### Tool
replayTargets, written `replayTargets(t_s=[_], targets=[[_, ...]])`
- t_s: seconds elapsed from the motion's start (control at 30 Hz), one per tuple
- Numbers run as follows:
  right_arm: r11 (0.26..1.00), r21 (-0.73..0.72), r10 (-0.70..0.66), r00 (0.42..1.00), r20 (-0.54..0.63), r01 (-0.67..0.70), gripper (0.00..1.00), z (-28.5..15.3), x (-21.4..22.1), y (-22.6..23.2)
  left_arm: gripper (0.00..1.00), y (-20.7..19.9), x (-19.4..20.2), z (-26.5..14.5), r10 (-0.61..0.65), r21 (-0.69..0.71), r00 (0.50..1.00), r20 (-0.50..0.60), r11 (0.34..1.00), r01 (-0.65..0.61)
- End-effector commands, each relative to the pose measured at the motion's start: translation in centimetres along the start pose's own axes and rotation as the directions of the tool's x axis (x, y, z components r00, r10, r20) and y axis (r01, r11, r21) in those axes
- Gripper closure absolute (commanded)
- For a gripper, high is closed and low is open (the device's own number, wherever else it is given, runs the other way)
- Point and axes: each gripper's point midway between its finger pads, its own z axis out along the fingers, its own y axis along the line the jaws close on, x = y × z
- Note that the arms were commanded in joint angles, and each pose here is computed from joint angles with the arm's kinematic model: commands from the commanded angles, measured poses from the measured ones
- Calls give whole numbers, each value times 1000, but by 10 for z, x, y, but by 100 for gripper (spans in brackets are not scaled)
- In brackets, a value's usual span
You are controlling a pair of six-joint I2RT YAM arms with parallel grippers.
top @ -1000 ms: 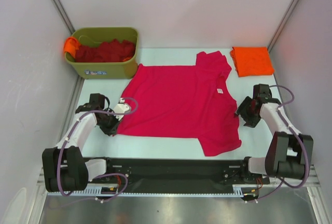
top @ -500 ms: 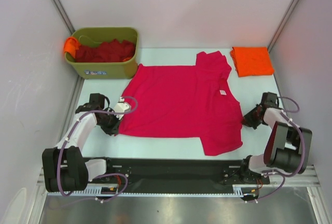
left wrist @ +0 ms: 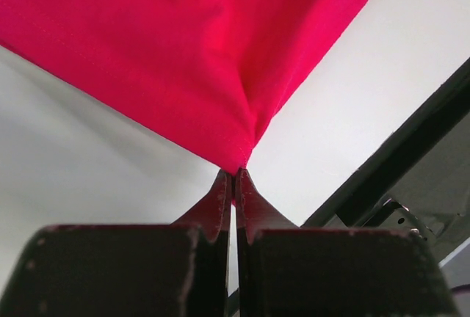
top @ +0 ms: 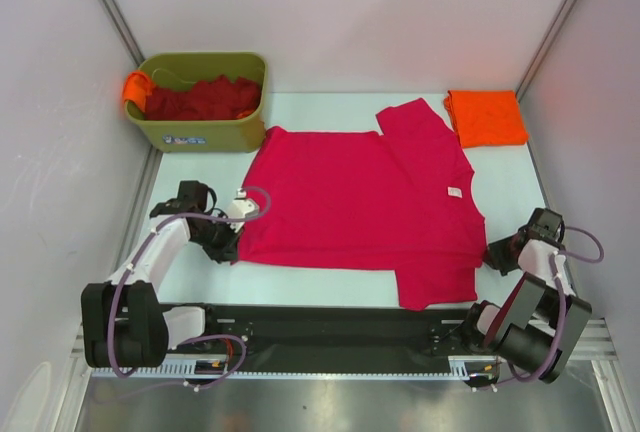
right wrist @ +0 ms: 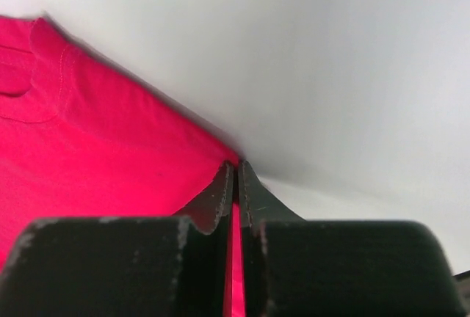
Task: Fold and stack the t-shirts
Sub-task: Flatten the tshirt out
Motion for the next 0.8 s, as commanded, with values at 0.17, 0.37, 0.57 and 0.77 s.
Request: replayTargets(t_s=[0.17, 0.37, 0.57, 0.77], targets=[[993, 23, -112, 992, -48, 114, 35, -15, -15, 11, 59, 11, -9, -12, 85, -50, 996, -4, 995, -85], [996, 57, -68, 997, -40, 70, 29, -39, 1, 15, 52, 23, -45, -46, 297, -160, 955, 9, 943, -292], [990, 126, -51, 992, -115, 66, 31, -56, 30, -4, 55, -32, -7, 1, 632, 2, 769, -99, 773, -635], [973, 186, -101, 980, -171, 133, 32, -55, 59, -16, 49, -1, 3, 25, 685, -83, 696, -215, 697, -712]])
